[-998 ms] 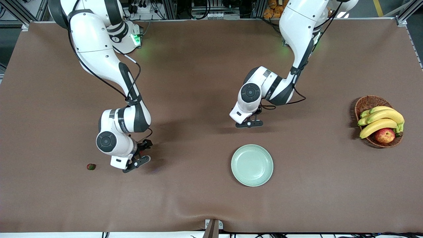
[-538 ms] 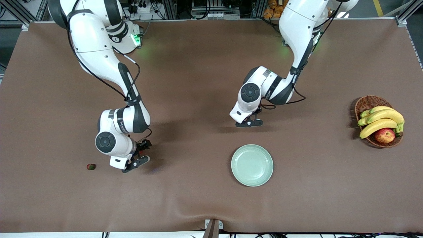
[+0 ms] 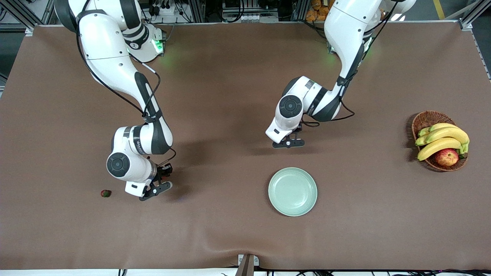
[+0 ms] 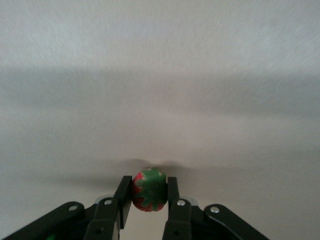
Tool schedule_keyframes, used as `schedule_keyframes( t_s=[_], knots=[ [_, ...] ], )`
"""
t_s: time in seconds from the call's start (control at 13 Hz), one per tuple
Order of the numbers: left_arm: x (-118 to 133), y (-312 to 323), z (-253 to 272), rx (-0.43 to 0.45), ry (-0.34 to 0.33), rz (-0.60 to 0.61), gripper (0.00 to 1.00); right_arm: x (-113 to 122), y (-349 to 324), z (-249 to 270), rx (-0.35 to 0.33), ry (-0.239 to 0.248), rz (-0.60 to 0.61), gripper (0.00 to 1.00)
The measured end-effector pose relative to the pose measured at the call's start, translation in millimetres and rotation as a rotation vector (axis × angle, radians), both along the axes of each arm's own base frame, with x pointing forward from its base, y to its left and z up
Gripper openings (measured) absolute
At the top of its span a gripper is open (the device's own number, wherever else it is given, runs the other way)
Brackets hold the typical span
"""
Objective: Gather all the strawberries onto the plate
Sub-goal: 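Place the strawberry on the plate with the left gripper while the right gripper lifts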
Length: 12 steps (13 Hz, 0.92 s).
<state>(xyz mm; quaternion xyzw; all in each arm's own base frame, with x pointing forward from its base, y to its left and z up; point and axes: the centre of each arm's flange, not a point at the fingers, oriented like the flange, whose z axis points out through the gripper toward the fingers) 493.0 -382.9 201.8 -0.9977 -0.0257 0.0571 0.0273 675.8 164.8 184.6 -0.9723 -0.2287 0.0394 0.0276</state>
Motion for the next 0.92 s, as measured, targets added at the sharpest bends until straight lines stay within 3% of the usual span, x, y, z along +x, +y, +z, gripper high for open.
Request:
schedule_keyframes(
  t_s=[0.23,0.61,0.77,0.92],
  knots=[
    [34.4,5.6,47.5,-0.021,-0.035,0.037,0.33,5.6,9.0,24.5,0.023,-0.039,0.007,0.35],
    [130.7,72.2,94.8,-0.087,-0.141,0.049,0.33,14.2,28.8,91.8,0.074,-0.130,0.027,0.35],
    [160.4,89.8,90.4,-0.105,-0.183,0.055,0.33,7.8,45.1,109.0,0.089,-0.124,0.051,0.35],
    [174.0,86.2,78.0,-0.134,-0.243,0.056,0.33,-4.6,70.5,118.0,0.099,-0.097,0.074,0.35]
  ],
)
